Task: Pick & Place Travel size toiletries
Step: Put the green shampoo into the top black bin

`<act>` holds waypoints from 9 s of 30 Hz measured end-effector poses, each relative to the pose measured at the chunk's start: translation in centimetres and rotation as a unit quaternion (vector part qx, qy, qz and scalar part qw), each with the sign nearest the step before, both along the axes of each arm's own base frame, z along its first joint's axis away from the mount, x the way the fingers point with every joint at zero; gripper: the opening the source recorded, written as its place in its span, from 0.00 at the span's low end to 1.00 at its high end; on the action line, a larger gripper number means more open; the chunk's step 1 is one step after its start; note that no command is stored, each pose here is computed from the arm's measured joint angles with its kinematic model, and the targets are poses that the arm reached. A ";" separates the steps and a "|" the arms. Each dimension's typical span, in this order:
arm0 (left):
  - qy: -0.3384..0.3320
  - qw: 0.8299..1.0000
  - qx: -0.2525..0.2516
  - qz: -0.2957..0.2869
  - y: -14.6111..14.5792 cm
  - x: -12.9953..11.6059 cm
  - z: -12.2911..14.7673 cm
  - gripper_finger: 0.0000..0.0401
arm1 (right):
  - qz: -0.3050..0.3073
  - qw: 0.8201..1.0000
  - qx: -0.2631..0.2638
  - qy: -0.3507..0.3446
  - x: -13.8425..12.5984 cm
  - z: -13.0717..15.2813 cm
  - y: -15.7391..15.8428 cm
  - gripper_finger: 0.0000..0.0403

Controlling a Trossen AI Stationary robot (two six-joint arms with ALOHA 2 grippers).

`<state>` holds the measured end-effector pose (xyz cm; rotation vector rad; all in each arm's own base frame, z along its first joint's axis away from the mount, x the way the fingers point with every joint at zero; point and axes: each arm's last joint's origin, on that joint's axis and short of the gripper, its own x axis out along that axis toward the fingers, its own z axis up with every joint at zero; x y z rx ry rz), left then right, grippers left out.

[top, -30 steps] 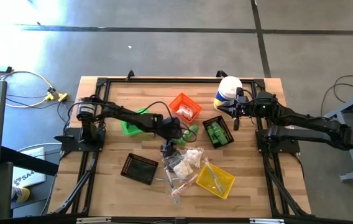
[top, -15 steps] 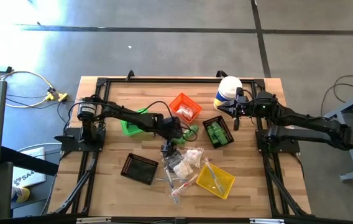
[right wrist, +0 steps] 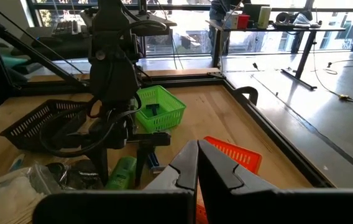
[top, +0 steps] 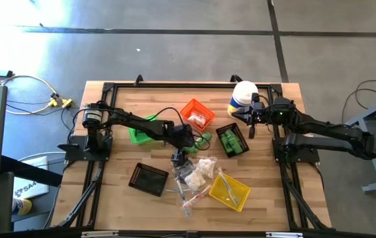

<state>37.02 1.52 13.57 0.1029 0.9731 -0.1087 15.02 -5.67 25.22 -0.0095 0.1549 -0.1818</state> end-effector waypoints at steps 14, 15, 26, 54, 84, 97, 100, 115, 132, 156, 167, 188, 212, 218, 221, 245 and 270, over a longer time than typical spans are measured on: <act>0.000 1.000 -0.004 -0.004 -0.1 0.0 -0.1 0.46 | 0.000 1.000 0.000 0.000 0.0 0.0 0.0 0.01; 0.000 1.000 -0.004 -0.004 -0.1 0.0 -0.1 0.45 | 0.000 1.000 0.000 0.000 0.0 0.0 0.0 0.01; -0.001 0.999 -0.020 0.025 -0.1 0.0 0.0 0.45 | 0.000 1.000 0.000 0.000 0.0 0.0 0.0 0.01; -0.014 0.999 -0.034 0.023 -0.1 0.2 0.1 0.45 | -0.003 1.000 0.003 0.000 0.0 0.0 0.0 0.01; -0.024 0.999 -0.029 0.021 -0.1 -0.5 2.3 0.45 | -0.001 1.000 0.006 -0.001 0.0 0.0 0.0 0.01; -0.134 0.990 0.015 0.041 2.6 -3.4 10.5 0.45 | 0.000 0.999 -0.009 -0.031 0.1 0.6 0.0 0.01; -0.163 0.985 0.018 0.052 3.3 -4.3 12.1 0.45 | 0.005 0.999 -0.008 -0.036 0.1 0.7 0.0 0.01; -0.384 0.920 -0.075 0.030 1.1 -6.3 7.4 0.45 | 0.105 0.993 0.051 -0.004 1.6 -0.7 0.0 0.01; -0.453 0.886 -0.089 0.041 1.0 -8.0 6.4 0.45 | 0.155 0.985 0.067 -0.044 8.0 -3.3 1.9 0.01; -0.483 0.872 -0.064 0.055 1.2 -8.0 7.1 0.45 | 0.105 0.990 0.003 -0.092 8.9 -3.2 1.9 0.15; -0.483 0.872 -0.063 0.055 1.2 -8.0 7.1 0.45 | 0.075 0.991 0.019 -0.108 10.4 -4.5 3.0 0.57; -0.481 0.873 -0.067 0.049 1.2 -8.0 7.0 0.45 | 0.095 0.985 0.072 -0.122 16.2 -6.3 3.9 0.79; -0.477 0.875 -0.068 0.048 1.1 -8.0 6.9 0.45 | 0.111 0.985 0.051 -0.118 18.1 -5.8 4.0 0.58; -0.477 0.875 -0.068 0.048 1.1 -8.0 6.9 0.45 | 0.110 0.986 0.052 -0.116 18.1 -5.9 4.0 0.48; -0.477 0.875 -0.069 0.049 1.1 -8.0 6.9 0.45 | 0.109 0.986 0.051 -0.115 18.1 -5.9 4.0 0.44; -0.455 0.887 -0.046 0.065 1.3 -7.7 6.9 0.45 | 0.103 0.987 0.056 -0.108 18.0 -6.1 4.0 0.40; -0.327 0.945 -0.007 0.031 1.5 -5.2 10.8 0.62 | -0.008 0.997 0.059 0.059 11.7 -0.7 3.5 0.39</act>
